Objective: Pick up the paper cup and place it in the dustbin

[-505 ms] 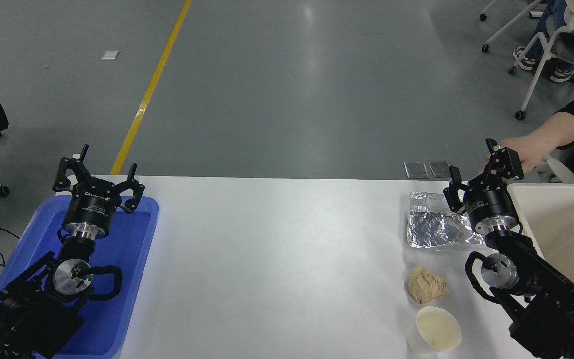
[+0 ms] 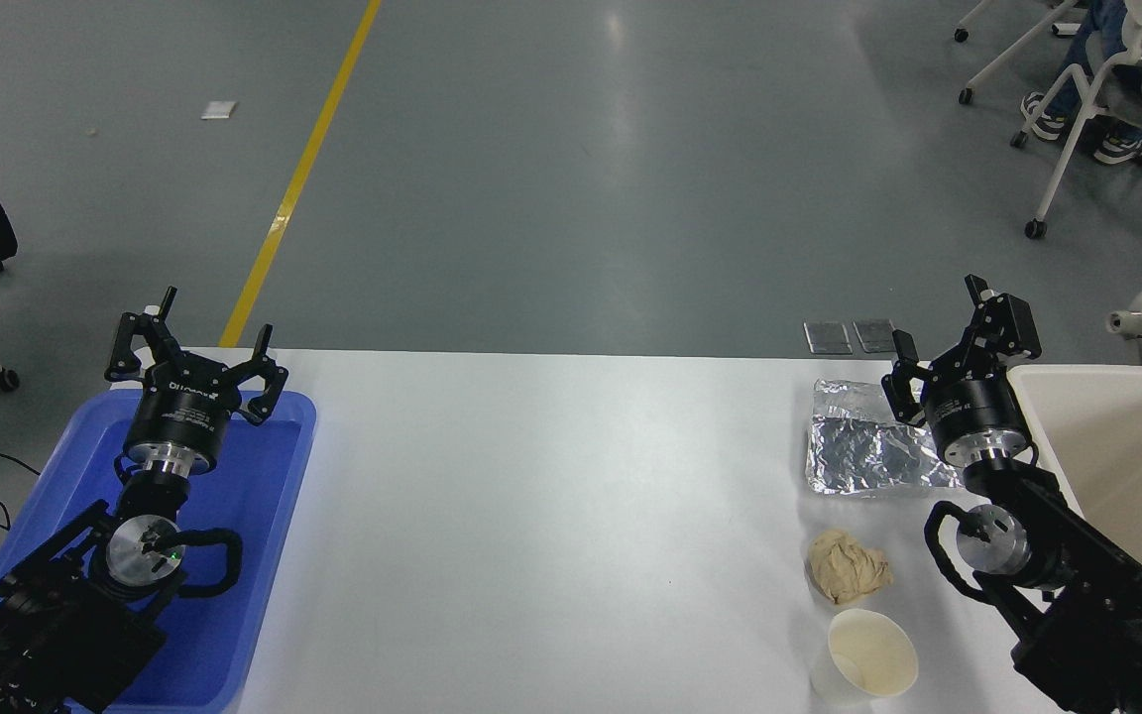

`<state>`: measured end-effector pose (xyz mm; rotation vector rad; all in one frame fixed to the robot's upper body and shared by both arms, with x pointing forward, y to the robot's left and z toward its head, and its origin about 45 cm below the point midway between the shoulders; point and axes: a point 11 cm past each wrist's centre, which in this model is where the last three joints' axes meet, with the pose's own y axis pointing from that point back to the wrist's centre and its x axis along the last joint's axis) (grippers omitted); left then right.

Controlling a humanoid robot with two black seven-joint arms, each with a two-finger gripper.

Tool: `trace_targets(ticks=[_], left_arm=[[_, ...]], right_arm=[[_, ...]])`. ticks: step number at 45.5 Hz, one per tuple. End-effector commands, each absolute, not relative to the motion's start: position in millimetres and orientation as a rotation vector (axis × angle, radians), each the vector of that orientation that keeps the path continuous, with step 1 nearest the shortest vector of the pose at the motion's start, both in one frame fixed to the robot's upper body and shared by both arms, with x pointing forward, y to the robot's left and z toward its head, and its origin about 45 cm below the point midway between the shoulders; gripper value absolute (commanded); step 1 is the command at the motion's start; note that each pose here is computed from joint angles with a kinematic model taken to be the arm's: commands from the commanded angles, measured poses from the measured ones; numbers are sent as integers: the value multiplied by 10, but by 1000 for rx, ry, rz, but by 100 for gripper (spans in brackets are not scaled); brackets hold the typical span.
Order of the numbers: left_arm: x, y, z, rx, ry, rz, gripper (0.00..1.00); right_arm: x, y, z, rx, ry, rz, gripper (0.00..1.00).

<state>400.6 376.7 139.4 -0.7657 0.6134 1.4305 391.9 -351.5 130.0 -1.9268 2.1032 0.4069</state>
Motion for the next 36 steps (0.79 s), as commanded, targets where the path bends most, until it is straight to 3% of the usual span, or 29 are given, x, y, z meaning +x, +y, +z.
trace_targets(ticks=[1, 36], left_arm=[[4006, 3766, 1393, -765, 615, 1430, 100], [4006, 3766, 1395, -767, 613, 1429, 100]], right_arm=[[3929, -3524, 1318, -1929, 2101, 401, 100], [3958, -3530, 1353, -1927, 2098, 390, 100]])
